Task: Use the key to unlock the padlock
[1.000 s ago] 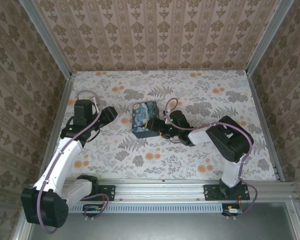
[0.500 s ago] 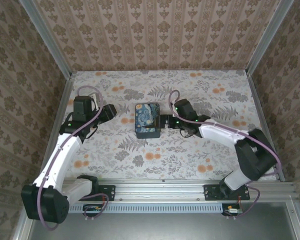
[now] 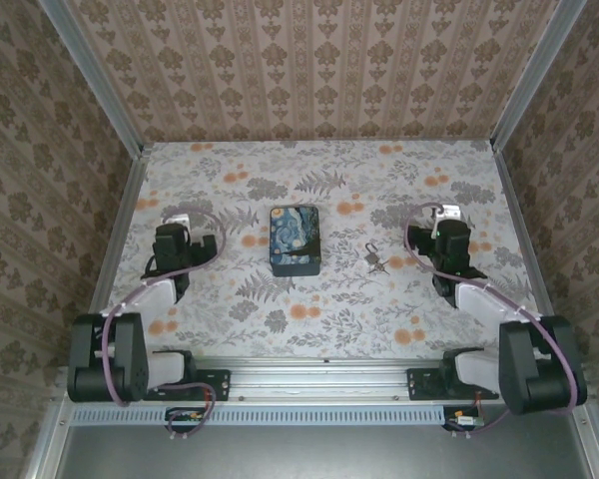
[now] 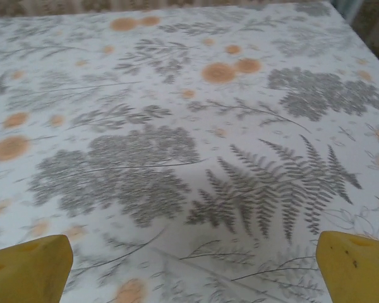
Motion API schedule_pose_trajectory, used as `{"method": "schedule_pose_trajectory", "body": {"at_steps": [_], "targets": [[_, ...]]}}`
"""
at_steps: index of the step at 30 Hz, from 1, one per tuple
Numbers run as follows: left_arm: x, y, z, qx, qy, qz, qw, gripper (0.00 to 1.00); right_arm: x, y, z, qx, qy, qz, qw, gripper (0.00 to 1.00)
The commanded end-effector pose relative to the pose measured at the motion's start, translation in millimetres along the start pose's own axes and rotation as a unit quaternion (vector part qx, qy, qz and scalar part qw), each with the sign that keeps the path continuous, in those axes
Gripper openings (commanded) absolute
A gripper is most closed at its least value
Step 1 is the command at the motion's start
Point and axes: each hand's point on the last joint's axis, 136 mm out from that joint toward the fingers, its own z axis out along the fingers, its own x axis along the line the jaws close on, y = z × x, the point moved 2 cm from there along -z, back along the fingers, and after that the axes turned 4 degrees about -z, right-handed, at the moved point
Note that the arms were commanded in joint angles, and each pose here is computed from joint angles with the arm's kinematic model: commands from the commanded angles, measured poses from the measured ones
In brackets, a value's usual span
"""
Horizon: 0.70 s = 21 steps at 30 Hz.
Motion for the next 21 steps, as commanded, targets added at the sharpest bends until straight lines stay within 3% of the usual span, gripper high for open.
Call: {"method": "schedule_pose_trajectory", "body": {"at_steps": [1, 3, 5, 6, 10, 21], "targets": [[-6, 43, 7, -0.120, -0.040, 0.044, 0.991, 1.00, -7, 28, 11, -0.086, 0.020, 0.034, 0.996, 1.00], [-9, 33, 13, -0.135, -0.057, 0.047, 0.988, 1.00, 6, 18, 26, -0.071, 0.062, 0.025, 0.995, 1.00], [-10, 22, 17, -0.155, -0.063, 0.051, 0.985, 1.00, 26, 10, 32, -0.099, 0.103, -0.007, 0.990, 1.00], [-11, 20, 18, -0.165, -0.066, 0.055, 0.983, 1.00, 25, 3, 30, -0.089, 0.103, -0.009, 0.991, 1.00], [-9, 22, 30, -0.115, -0.048, 0.053, 0.991, 1.00, 25, 4, 35, -0.061, 0.096, -0.011, 0.993, 1.00], [-9, 23, 30, -0.119, -0.046, 0.055, 0.990, 1.00, 25, 5, 35, -0.065, 0.093, -0.012, 0.993, 1.00]]}}
